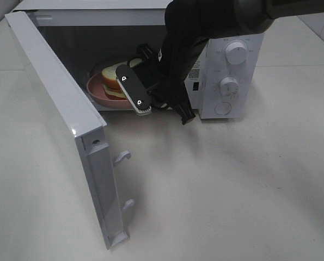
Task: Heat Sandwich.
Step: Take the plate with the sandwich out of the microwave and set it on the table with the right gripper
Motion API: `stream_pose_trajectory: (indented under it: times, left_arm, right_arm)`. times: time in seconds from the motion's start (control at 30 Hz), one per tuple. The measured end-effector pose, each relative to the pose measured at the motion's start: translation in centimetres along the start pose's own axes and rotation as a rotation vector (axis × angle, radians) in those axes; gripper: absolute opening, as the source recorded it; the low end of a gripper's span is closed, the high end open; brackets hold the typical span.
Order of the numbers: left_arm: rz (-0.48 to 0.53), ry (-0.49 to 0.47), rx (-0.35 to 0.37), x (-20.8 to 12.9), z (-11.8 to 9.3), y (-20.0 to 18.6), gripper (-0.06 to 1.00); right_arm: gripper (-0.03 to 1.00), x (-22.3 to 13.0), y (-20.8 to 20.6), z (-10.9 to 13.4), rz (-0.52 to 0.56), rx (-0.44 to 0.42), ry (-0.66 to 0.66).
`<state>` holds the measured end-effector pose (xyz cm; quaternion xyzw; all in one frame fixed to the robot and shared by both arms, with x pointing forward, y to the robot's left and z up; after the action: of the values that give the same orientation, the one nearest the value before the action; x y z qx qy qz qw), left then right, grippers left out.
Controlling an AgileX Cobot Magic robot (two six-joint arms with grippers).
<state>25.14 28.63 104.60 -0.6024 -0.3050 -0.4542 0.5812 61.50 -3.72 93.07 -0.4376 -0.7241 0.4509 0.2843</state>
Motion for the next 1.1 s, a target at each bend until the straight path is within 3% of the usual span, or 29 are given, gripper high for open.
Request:
stream_pose_trajectory:
  times: [0.57, 0.87, 1.1]
  left_arm:
    - [0.000, 0.000, 0.000, 0.0, 0.0, 0.0, 0.89]
    - [0.000, 0.000, 0.000, 0.0, 0.0, 0.0, 0.89]
    - [0.000, 0.000, 0.000, 0.0, 0.0, 0.0, 0.89]
  right_arm:
    - [0.12, -0.2, -3.3, 4.3, -0.055, -0.091, -0.100]
    - [0.12, -0.6, -5.1, 6.7, -0.065, -0.180, -0.103]
    - [0.12, -0.7, -6.5, 7.9, -0.078, -0.191, -0.074]
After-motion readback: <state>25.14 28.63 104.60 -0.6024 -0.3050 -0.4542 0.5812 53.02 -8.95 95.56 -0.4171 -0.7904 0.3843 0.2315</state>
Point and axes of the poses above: a point on each arm's last joint axis where the gripper is mounted, y pointing out along that axis toward the gripper, z along the wrist's bending axis when the last joint is at zero, x = y × z, the point moved 2 cm from there along y, pointing out along that axis toward the gripper, and after that the axes turned 7 degrees about y, right-handed, at the moved point
